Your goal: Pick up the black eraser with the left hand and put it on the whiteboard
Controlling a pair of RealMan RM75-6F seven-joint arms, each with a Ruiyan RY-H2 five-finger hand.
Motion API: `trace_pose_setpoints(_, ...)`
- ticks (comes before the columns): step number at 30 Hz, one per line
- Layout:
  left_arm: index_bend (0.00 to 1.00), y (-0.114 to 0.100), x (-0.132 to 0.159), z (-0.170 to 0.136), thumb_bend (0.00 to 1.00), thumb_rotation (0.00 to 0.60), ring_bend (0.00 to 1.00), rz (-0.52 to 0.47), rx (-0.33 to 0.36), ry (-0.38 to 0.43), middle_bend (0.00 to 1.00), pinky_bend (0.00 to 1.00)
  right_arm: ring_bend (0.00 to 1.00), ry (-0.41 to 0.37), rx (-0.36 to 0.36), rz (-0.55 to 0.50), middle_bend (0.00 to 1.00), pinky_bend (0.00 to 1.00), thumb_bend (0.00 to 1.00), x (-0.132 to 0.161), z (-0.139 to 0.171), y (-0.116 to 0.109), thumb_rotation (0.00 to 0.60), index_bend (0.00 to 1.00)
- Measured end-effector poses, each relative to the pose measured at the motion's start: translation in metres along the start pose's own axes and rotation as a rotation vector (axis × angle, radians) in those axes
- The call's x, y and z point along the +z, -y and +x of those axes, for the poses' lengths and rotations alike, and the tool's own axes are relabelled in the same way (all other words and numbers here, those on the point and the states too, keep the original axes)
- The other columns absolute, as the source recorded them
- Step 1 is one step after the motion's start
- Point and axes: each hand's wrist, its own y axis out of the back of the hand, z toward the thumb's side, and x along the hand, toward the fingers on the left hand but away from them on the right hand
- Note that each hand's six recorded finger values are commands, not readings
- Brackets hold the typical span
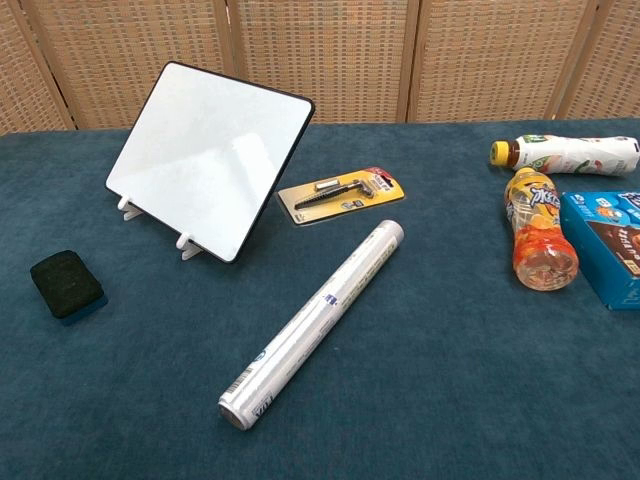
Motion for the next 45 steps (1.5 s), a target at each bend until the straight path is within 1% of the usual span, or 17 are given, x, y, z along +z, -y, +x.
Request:
trace_pose_setpoints(9,0.0,0.004,0.0,0.002,0.0,0.6,0.0,0.009,-0.015,0.001,0.0,0.0,0.0,0.0,-0.002,-0.002,0.0,0.0,0.0,0.0,0.0,-0.001,0.6,0.0)
trace_pose_setpoints(15,0.0,0.011,0.006,0.013,0.0,0.6,0.0,0.046,-0.04,0.05,0.0,0.0,0.0,0.003,-0.003,-0.006,0.0,0.0,0.0,-0.001,0.0,0.0,0.6,0.0)
trace_pose_setpoints(17,0.0,0.017,0.009,0.023,0.0,0.6,0.0,0.068,-0.062,0.089,0.0,0.0,0.0,0.002,-0.002,-0.006,0.0,0.0,0.0,0.0,-0.001,0.0,0.6,0.0)
trace_pose_setpoints(20,0.0,0.03,0.013,0.04,0.0,0.6,0.0,0.094,-0.116,0.163,0.0,0.0,0.0,0.002,-0.001,-0.003,0.0,0.0,0.0,0.0,-0.001,0.0,0.6,0.0)
trace_pose_setpoints(24,0.0,0.051,0.024,0.063,0.0,0.6,0.0,0.124,-0.196,0.282,0.0,0.0,0.0,0.01,0.003,-0.007,0.0,0.0,0.0,0.0,-0.001,0.001,0.6,0.0)
trace_pose_setpoints(26,0.02,0.06,0.028,0.071,0.0,0.6,0.0,0.126,-0.226,0.318,0.0,0.0,0.0,0.013,0.003,-0.01,0.0,0.0,0.0,0.0,-0.001,0.001,0.6,0.0)
trace_pose_setpoints(28,0.09,0.071,0.036,0.08,0.0,0.6,0.0,0.104,-0.257,0.351,0.0,0.0,0.0,0.015,0.004,-0.012,0.0,0.0,0.0,-0.001,-0.001,0.001,0.6,0.0)
trace_pose_setpoints(33,0.16,0.095,0.055,0.096,0.02,0.6,0.0,0.071,-0.29,0.404,0.0,0.0,0.0,0.02,0.008,-0.018,0.0,0.0,0.0,-0.002,-0.001,0.001,0.6,0.0)
trace_pose_setpoints(37,0.2,0.111,0.066,0.104,0.05,0.6,0.0,0.075,-0.32,0.429,0.0,0.0,0.0,0.021,0.009,-0.025,0.0,0.0,0.0,-0.003,-0.001,0.001,0.6,0.0)
trace_pose_setpoints(41,0.24,0.122,0.074,0.11,0.06,0.6,0.0,0.079,-0.346,0.436,0.0,0.0,0.0,0.021,0.01,-0.03,0.0,0.0,0.0,-0.003,-0.001,0.001,0.6,0.0)
trace_pose_setpoints(45,0.24,0.13,0.084,0.119,0.08,0.6,0.0,0.075,-0.361,0.437,0.0,0.0,0.0,0.022,0.011,-0.033,0.0,0.0,0.0,-0.004,-0.001,0.001,0.6,0.0)
